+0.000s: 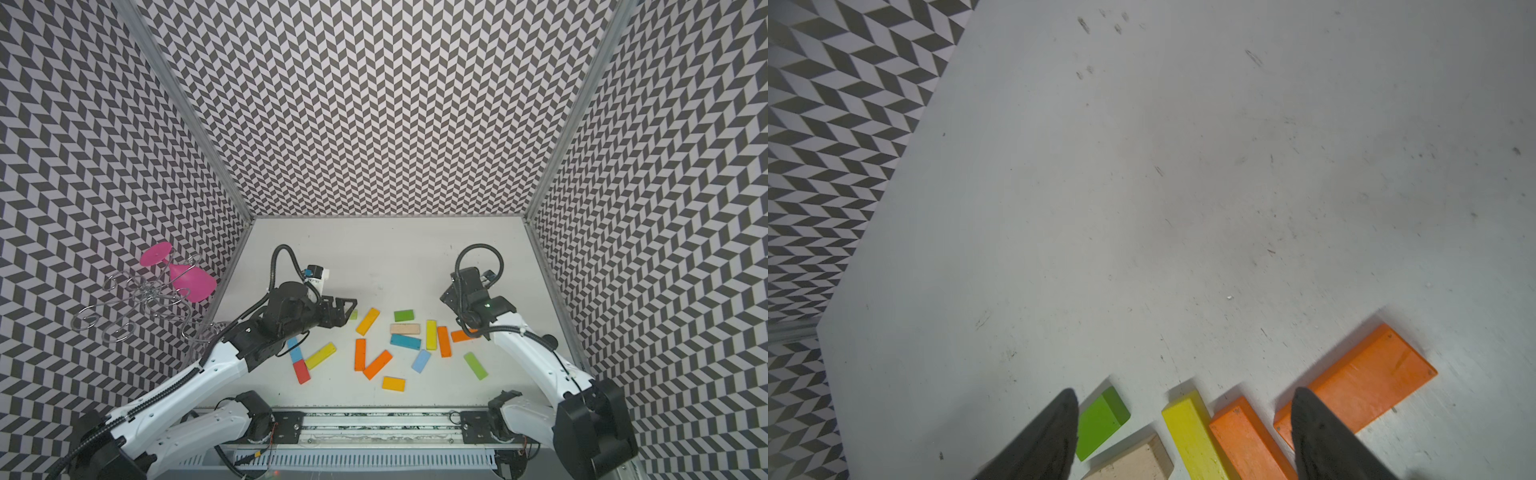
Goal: Assemble a giraffe with building blocks
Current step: Move the building block to the center of the board.
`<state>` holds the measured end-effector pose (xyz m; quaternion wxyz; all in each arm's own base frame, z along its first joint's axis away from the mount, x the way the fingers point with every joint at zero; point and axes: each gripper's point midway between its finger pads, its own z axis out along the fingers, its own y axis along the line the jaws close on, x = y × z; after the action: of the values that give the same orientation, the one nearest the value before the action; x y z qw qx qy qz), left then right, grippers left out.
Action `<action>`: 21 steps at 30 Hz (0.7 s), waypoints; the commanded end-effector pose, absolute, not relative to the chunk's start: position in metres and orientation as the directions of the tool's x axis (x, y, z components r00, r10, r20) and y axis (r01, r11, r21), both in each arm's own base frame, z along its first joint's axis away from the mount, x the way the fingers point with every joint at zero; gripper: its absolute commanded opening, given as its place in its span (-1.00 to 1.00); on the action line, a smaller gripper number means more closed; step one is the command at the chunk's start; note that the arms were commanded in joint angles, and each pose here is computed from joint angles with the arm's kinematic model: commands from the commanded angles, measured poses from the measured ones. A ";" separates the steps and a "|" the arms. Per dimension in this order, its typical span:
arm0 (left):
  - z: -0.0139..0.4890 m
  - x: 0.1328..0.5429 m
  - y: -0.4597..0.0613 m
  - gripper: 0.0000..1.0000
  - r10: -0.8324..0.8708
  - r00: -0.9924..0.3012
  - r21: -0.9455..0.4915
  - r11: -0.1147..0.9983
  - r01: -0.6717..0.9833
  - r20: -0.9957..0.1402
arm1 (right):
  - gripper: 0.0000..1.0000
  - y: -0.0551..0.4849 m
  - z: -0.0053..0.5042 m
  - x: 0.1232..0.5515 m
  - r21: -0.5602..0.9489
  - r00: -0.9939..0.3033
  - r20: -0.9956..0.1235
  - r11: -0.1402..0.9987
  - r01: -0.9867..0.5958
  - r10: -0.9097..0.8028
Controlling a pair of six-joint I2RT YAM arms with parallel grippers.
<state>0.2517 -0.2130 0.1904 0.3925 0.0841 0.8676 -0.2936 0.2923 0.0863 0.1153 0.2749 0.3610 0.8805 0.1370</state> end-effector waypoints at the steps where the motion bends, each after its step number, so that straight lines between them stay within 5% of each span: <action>1: 0.188 0.239 -0.228 0.77 -0.098 -0.704 -0.502 0.769 0.395 -0.704 | 0.52 0.095 0.109 0.281 0.466 -0.580 -0.323 0.659 0.591 0.748; 11: 0.186 0.227 -0.213 0.77 -0.150 -0.714 -0.527 0.779 0.340 -0.683 | 0.37 0.163 0.099 0.275 0.348 -0.764 -0.382 0.847 0.402 0.520; 21: 0.186 0.220 -0.199 0.78 -0.188 -0.704 -0.536 0.785 0.311 -0.685 | 0.40 0.213 0.088 0.292 0.431 -0.751 -0.293 0.783 0.449 0.592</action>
<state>0.2227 -0.2055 0.1935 0.3890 0.0502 0.8571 -0.3340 0.2762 0.1947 0.0786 0.2020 0.2494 0.9384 0.1283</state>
